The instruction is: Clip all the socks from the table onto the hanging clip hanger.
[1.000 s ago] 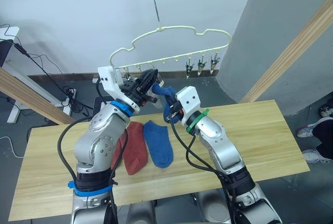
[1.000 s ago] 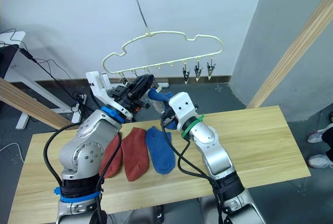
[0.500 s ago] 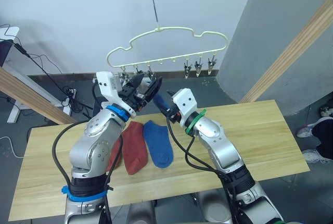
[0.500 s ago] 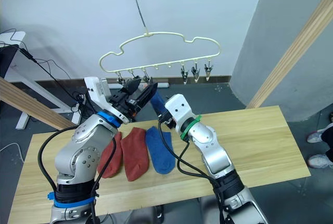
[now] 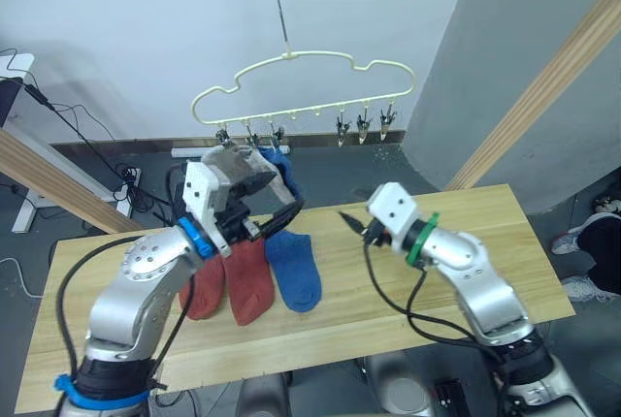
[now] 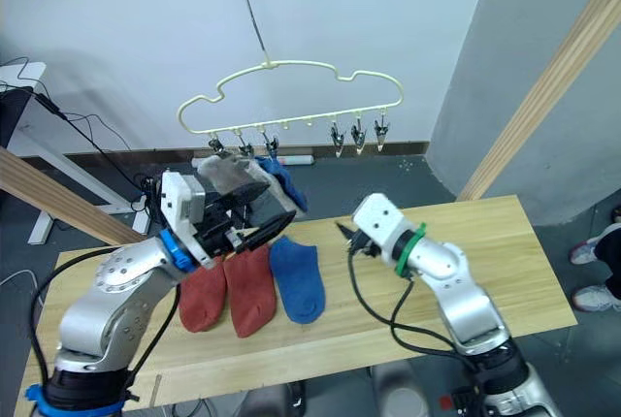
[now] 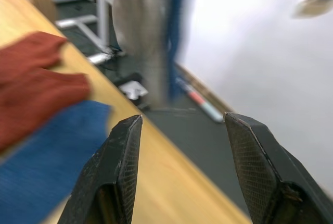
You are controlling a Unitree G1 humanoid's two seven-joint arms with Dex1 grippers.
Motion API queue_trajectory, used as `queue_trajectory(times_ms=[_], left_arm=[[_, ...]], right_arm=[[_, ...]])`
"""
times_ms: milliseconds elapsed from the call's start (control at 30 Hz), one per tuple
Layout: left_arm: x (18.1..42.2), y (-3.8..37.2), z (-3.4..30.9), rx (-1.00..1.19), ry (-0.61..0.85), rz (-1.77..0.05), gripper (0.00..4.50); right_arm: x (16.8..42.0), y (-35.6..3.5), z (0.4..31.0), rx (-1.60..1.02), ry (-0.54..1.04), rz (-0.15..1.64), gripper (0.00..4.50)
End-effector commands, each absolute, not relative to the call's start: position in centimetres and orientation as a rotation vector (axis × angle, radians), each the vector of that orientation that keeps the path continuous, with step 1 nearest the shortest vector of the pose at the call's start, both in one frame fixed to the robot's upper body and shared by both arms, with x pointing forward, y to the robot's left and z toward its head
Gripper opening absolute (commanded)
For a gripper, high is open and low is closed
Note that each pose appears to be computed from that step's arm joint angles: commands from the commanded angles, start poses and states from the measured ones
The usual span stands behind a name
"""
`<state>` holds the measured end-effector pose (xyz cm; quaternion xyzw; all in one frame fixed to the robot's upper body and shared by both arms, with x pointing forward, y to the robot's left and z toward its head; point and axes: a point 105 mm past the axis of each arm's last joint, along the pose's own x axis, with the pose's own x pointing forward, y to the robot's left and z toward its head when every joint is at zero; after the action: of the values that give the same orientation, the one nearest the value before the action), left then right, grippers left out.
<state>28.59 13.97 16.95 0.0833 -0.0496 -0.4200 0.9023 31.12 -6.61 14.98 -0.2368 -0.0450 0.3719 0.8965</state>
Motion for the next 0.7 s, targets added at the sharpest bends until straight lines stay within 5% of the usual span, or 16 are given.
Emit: queue_trajectory(times_ms=[33, 167, 700], left_arm=[[27.3, 13.8, 18.1, 0.238, -0.158, -0.949, 3.80], [26.3, 14.3, 17.8, 0.352, -0.153, -1.043, 3.80], [26.9, 13.2, 18.6, 0.335, -0.187, -1.026, 3.80]], right_arm=[[30.2, -6.3, 18.1, -0.448, -0.182, 0.798, 2.58], [30.5, -6.8, 20.8, -0.423, -0.236, 0.783, 2.58], [32.1, -5.4, 21.5, -0.337, -0.237, 0.754, 2.58]])
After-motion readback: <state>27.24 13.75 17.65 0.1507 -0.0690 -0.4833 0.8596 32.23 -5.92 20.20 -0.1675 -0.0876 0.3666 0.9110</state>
